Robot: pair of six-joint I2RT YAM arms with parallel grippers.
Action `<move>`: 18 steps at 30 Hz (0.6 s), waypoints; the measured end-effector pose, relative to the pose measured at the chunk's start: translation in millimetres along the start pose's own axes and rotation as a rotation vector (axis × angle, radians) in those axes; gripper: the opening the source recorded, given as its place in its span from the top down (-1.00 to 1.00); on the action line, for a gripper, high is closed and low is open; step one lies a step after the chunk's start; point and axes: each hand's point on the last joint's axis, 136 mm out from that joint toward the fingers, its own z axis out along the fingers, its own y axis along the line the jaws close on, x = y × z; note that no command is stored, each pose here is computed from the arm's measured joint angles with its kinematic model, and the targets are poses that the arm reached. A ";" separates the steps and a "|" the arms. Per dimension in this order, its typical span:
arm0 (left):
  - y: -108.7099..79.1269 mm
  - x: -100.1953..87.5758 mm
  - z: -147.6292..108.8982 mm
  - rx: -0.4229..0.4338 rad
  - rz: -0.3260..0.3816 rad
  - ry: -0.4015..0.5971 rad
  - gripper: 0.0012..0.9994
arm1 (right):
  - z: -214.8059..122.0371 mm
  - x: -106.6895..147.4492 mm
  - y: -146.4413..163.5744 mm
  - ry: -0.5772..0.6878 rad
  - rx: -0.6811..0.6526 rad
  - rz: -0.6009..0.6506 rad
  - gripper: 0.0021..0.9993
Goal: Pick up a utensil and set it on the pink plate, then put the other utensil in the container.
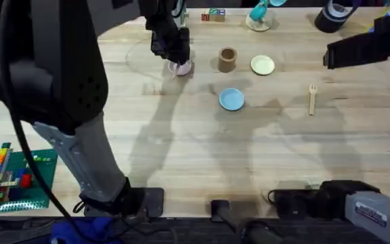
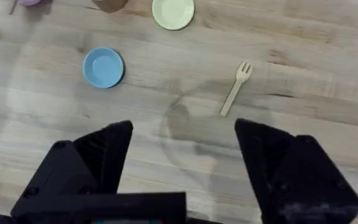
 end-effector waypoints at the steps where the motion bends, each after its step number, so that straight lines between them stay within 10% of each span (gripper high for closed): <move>1: -0.1 -0.2 -0.1 0.000 0.000 -0.001 0.92 | 0.0 0.0 0.0 0.000 0.000 0.000 -1.00; 18: 0.8 3.7 -0.3 -0.003 -0.001 0.015 0.49 | 0.0 0.0 0.0 0.000 0.000 0.000 -1.00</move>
